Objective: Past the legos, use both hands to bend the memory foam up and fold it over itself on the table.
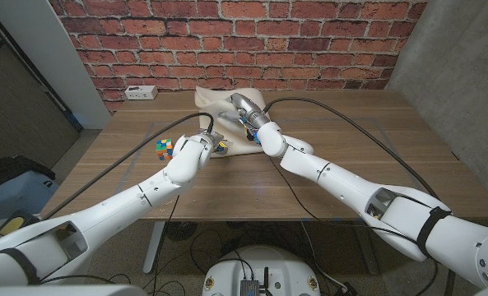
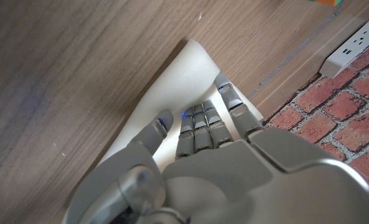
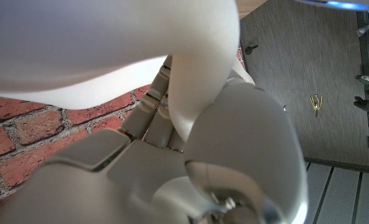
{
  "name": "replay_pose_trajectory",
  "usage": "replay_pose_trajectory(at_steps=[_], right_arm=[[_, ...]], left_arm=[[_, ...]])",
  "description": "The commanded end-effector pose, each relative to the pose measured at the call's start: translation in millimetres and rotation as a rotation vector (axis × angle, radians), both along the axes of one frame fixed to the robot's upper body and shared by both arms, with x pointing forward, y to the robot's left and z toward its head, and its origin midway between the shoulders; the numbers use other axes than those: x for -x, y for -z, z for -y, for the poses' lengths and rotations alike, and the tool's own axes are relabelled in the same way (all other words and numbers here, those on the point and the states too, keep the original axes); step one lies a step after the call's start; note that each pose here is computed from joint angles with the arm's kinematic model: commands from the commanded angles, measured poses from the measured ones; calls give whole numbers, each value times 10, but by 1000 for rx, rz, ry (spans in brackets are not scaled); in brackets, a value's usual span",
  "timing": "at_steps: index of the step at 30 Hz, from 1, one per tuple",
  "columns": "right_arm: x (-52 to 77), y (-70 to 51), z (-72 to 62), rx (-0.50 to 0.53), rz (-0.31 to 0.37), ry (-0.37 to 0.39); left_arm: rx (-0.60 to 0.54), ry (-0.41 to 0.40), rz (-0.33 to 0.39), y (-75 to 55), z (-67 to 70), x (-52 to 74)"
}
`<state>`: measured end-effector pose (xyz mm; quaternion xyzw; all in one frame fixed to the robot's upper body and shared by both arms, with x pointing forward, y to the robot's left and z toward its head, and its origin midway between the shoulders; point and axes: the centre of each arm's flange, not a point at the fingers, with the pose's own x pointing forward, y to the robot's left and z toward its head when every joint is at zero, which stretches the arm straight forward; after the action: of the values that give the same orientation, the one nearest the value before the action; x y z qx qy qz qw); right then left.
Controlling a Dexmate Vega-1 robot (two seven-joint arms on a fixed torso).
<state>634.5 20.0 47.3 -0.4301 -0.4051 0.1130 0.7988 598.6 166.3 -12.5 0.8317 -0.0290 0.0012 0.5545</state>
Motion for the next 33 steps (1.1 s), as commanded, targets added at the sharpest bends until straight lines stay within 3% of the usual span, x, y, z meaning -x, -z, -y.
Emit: replay_pose_trajectory(at_steps=[1, 20, 33], right_arm=[[-104, 54, -20, 50, -59, 35], [-180, 161, -39, 151, -123, 83], [-188, 216, -62, 212, -133, 135]], left_arm=[[5, -6, 20, -28, -30, 50], [23, -26, 99, -73, -124, 188], [33, 6, 179, -109, -160, 424]])
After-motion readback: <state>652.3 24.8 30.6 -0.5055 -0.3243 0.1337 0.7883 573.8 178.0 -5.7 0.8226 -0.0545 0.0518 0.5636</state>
